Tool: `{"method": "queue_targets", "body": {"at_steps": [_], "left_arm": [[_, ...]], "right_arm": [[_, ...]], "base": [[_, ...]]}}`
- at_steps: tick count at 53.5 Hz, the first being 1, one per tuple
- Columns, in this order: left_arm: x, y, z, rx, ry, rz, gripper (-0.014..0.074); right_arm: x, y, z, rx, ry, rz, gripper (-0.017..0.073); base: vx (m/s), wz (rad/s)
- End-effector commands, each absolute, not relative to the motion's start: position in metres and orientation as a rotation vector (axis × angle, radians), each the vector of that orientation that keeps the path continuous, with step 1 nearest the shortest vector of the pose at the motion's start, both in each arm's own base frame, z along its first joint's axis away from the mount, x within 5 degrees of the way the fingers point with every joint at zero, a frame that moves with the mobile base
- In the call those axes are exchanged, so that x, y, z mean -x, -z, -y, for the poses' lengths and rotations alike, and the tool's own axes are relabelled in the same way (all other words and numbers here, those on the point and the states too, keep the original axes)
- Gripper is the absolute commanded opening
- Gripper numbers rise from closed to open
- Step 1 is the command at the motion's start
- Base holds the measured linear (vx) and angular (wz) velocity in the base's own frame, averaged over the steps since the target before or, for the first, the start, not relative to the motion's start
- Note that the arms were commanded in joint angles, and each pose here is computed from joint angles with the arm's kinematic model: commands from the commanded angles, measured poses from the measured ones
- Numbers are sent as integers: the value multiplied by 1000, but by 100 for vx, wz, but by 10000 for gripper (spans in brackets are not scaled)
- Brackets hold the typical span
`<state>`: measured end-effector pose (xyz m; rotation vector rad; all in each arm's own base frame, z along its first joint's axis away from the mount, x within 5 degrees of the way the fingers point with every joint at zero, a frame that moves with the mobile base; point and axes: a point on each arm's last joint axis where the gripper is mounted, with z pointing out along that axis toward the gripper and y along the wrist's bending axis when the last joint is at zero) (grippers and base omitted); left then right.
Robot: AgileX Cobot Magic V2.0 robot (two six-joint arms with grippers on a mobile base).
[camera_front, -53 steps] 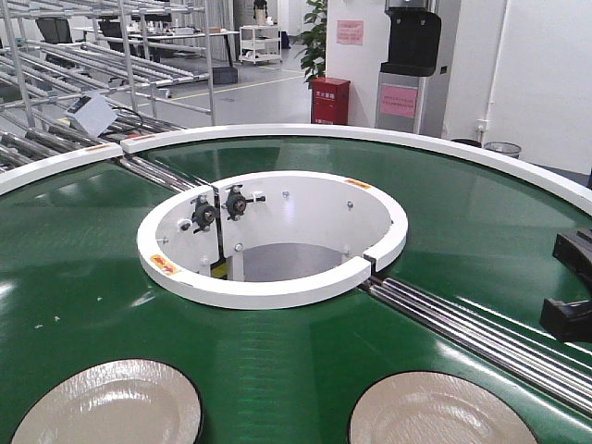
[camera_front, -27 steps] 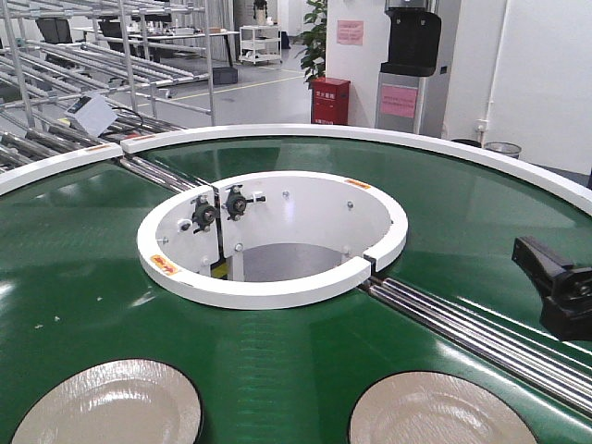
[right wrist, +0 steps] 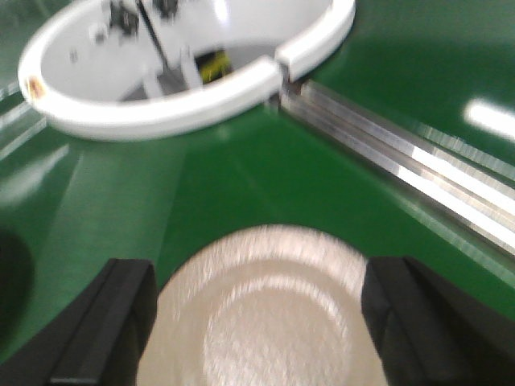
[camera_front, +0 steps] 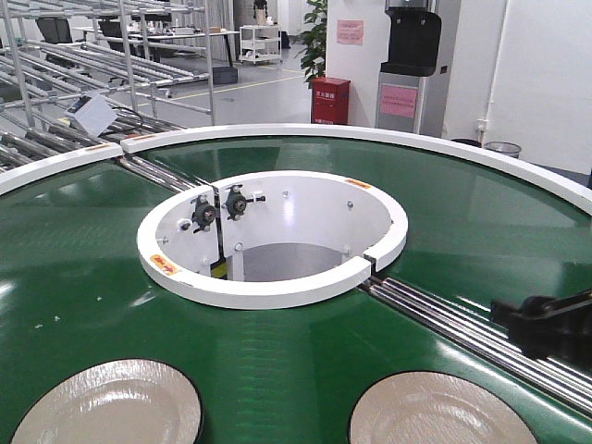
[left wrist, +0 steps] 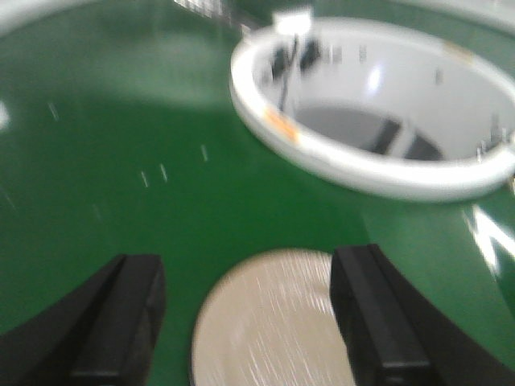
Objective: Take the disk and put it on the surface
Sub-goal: 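Lower both grippers toward the edges of two beige plates, then close both grippers on the plate rims and tilt them up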
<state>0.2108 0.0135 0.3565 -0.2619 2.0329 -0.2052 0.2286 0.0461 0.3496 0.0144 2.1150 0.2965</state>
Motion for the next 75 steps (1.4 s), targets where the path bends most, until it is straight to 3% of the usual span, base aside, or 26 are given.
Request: {"method": "queue_targets", "body": {"at_steps": [1, 13, 22, 29, 36, 43, 53, 75], "left_arm": [[-233, -351, -7, 252, 322, -2063, 514], [-280, -299, 8, 180, 637, -2225, 492], [-289, -278, -28, 310, 573, -2274, 492], [-285, -263, -73, 423, 453, -2321, 492], [-288, -240, -98, 559, 474, -2351, 492], [-299, -211, -100, 538, 534, -2411, 492], [-313, -188, -96, 508, 698, -2382, 492], [-320, -183, -85, 498, 848, -2335, 492]], "right_arm": [[-241, -357, -55, 3, -390, -2131, 538], [-267, -322, -82, 169, -651, -2272, 536], [-276, -311, -69, 208, -749, -2414, 536], [-290, -317, -31, -4, -778, -2362, 536], [-295, -320, 8, -180, -796, -2287, 536], [-296, -321, 31, -295, -812, -2239, 535], [-296, -321, 32, -274, -814, -2230, 529], [-295, -322, 31, -269, -831, -2228, 529]], "base": [[0, 0], [0, 0], [0, 0], [0, 0], [0, 0], [0, 0], [0, 0], [0, 0]]}}
